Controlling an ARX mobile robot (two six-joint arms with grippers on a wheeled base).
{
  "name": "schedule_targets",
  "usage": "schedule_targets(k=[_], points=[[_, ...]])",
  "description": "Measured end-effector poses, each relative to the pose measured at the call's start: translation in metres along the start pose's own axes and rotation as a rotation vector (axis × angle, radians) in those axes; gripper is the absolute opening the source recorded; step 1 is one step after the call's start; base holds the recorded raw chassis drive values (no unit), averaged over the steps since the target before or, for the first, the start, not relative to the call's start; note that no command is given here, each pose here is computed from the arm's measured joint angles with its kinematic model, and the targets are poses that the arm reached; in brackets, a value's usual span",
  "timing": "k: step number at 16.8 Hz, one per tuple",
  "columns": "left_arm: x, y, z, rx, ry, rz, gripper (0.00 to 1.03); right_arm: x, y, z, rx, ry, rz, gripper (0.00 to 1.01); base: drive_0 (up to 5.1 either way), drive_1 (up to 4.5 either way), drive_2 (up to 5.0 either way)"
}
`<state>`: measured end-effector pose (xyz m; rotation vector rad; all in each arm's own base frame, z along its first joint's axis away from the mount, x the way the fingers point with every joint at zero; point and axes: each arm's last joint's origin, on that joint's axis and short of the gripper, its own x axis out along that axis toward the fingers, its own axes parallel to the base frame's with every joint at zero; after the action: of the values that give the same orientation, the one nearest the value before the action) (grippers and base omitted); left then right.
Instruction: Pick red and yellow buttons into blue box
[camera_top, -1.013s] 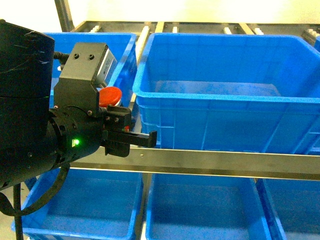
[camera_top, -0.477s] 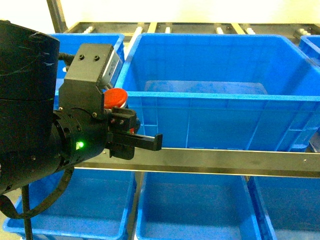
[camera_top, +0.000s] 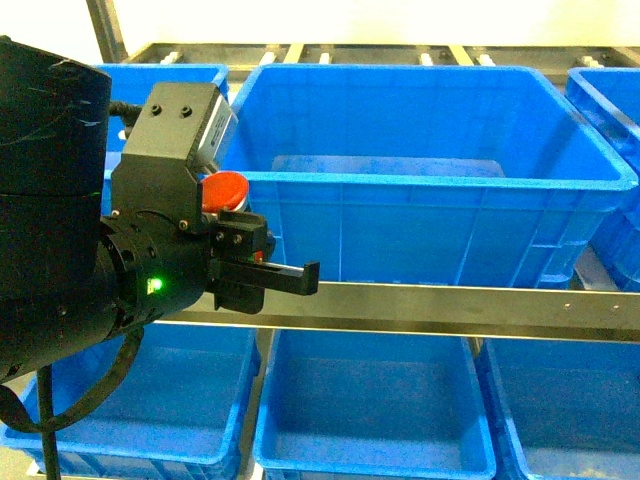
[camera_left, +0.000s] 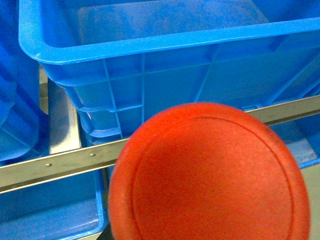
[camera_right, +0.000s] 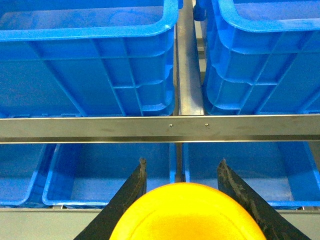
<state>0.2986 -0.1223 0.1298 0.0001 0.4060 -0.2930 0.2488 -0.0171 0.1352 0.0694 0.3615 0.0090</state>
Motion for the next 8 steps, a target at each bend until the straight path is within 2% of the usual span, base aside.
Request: schedule_targets(k=[1, 5, 8], points=[[0.0, 0.0001, -0.0007, 0.001, 0.007, 0.001, 0.25, 0.0, 0.0001, 0.0001, 0.0, -0.001, 0.001, 0.38, 0.0, 0.0, 0.0], [0.0, 0.0012, -0.0009, 0.0, 0.009, 0.007, 0.25, 0.0, 0.0003, -0.0006, 0.0, 0.005, 0.003, 0.38, 0.0, 4.2, -4.3], [0.0006, 0.0023, 0.0004, -0.002, 0.005, 0.012, 0.25, 0.0003, 0.0003, 0.0003, 0.0, 0.001, 0.003, 0.38, 0.0, 0.0, 0.0]])
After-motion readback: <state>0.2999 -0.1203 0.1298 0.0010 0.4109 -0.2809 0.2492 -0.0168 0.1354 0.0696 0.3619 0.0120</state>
